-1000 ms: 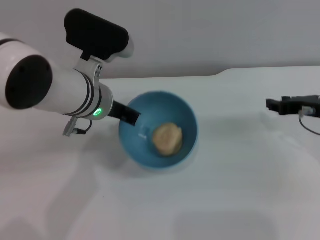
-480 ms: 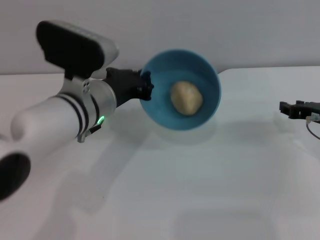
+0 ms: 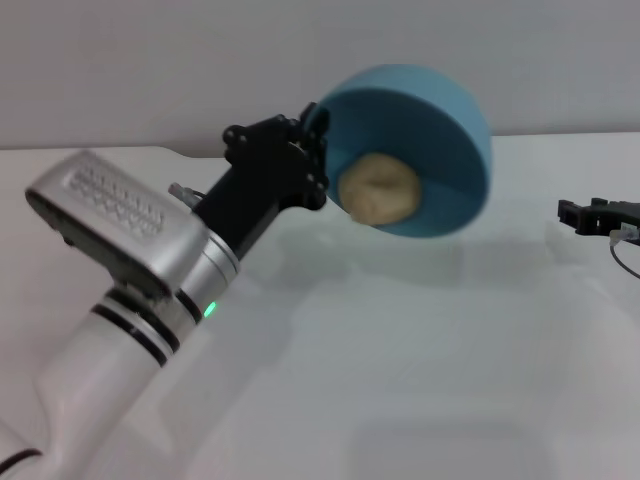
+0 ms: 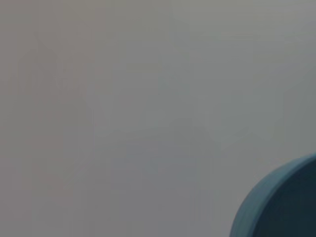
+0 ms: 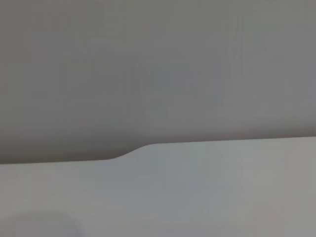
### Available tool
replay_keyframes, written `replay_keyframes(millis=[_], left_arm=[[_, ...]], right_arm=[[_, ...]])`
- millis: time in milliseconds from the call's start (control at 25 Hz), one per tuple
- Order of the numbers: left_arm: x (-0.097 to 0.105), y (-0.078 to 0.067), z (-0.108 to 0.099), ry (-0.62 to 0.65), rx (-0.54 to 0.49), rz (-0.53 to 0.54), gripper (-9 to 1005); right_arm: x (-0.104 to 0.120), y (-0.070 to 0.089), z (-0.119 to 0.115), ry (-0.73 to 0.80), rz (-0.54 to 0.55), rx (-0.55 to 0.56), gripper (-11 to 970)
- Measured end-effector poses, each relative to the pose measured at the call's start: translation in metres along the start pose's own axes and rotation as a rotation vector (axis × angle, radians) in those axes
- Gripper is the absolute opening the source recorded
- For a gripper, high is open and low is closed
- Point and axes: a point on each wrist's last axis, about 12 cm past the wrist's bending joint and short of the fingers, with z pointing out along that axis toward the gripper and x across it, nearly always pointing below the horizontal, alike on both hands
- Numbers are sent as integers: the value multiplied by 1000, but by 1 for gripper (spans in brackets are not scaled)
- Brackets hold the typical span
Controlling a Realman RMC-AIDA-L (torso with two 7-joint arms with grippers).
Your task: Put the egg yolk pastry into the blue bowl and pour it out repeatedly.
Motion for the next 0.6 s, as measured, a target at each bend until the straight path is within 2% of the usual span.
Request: replay_keyframes(millis=[120,240,600], left_arm=[[6,-4,-4,-83,55,44,0],[5,-4,-5,-113,61,45,0],[-5,6,-9,-219,-80,-95,0]], right_arm=[[0,1,0,2,-4,-3,406],[0,2,0,1,-4,-4,406],[1,5,1,-6,29,-21,406]])
